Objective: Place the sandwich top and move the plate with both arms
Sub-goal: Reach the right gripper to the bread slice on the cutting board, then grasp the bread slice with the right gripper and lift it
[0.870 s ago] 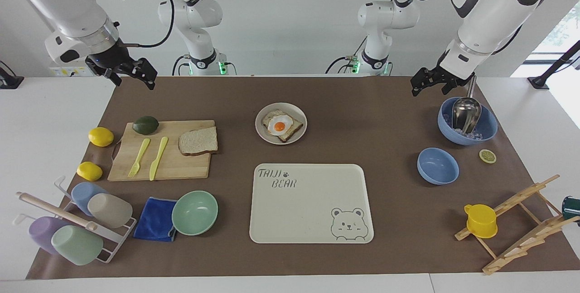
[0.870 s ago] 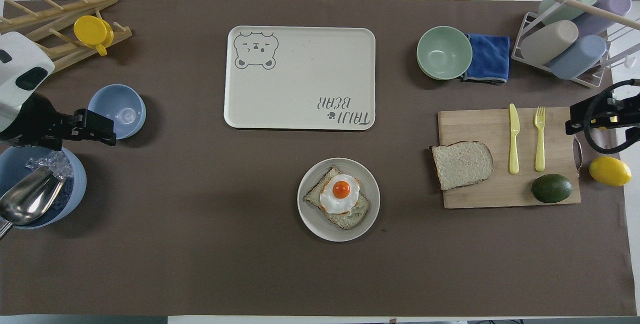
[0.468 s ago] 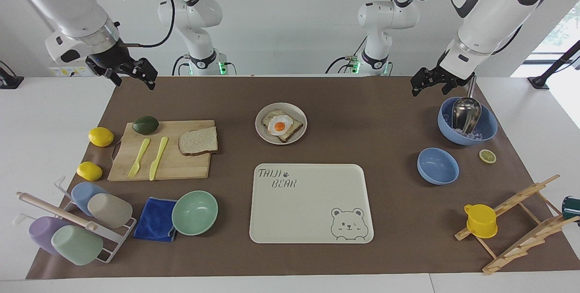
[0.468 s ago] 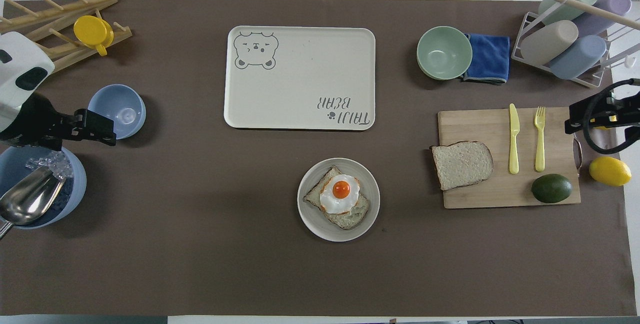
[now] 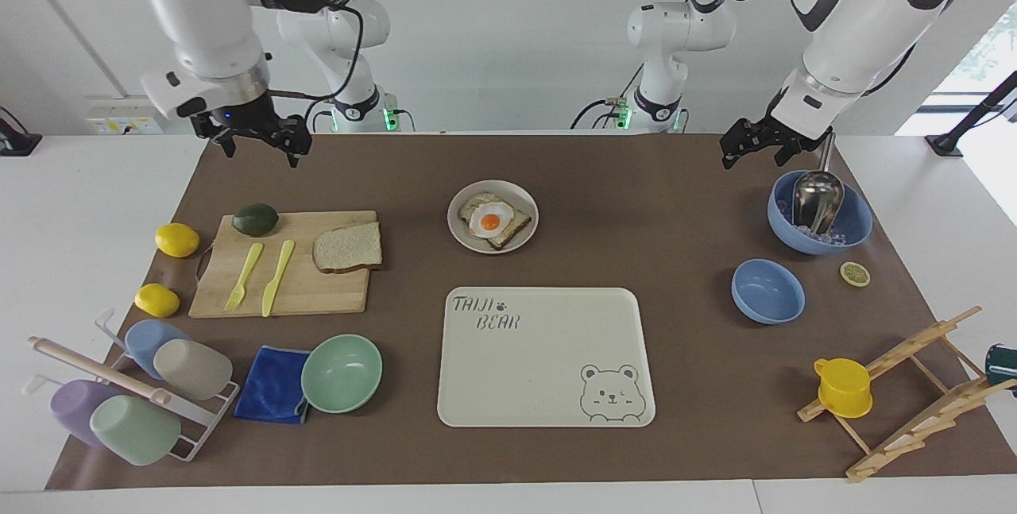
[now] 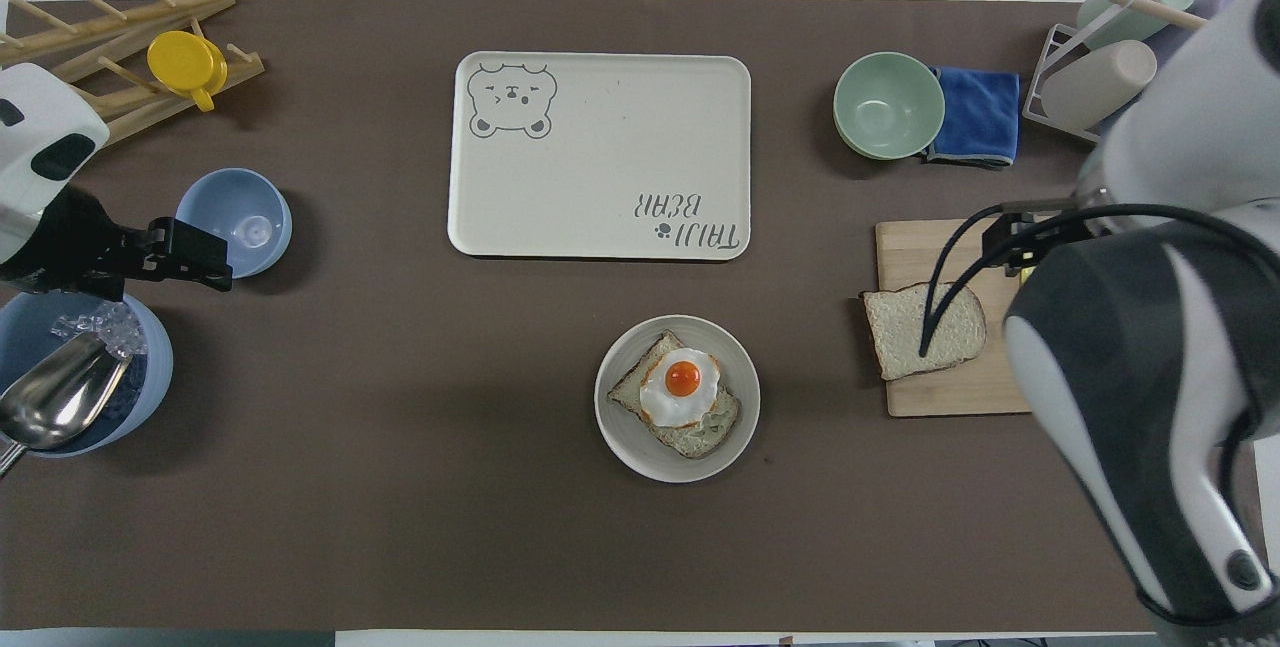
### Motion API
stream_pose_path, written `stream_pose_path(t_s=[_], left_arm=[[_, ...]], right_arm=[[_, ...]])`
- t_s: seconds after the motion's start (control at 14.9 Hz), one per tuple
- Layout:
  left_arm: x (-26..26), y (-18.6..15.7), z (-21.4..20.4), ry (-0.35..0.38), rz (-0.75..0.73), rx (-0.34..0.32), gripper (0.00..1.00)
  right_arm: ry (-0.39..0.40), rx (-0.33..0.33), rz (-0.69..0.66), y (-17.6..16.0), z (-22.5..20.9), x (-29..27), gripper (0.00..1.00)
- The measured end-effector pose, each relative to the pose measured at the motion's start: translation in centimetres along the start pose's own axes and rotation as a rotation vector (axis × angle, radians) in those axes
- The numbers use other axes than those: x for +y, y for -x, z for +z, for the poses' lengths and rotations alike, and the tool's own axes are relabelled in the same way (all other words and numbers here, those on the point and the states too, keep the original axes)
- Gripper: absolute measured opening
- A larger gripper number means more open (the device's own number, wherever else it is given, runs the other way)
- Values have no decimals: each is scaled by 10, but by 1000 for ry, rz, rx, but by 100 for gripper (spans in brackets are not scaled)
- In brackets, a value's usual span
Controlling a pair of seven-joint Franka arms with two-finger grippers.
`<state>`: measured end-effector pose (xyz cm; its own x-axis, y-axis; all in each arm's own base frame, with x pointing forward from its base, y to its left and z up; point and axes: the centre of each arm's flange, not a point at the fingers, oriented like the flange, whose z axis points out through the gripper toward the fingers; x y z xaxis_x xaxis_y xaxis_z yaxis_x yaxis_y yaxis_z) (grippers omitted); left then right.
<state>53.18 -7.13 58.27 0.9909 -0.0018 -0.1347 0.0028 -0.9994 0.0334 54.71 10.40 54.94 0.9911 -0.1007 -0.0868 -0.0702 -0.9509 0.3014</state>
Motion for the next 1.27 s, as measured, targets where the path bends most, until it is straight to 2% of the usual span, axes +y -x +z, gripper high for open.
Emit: stream_pose_path(t_s=[0.2,0.4,0.54,0.8,1.27], left_arm=[[0,0,0,0,0,0,100],[0,0,0,0,0,0,100],[0,0,0,0,0,0,100],[0,0,0,0,0,0,100],[0,0,0,0,0,0,100]], right_arm=[[72,21,45,6,64,-84,100],[139,82,12,23,116,-137,100],[167,101,-8,32,135,-147,100],[300,155,-68,46,181,-157,100],[311,166,-104,51,189,-164,100]])
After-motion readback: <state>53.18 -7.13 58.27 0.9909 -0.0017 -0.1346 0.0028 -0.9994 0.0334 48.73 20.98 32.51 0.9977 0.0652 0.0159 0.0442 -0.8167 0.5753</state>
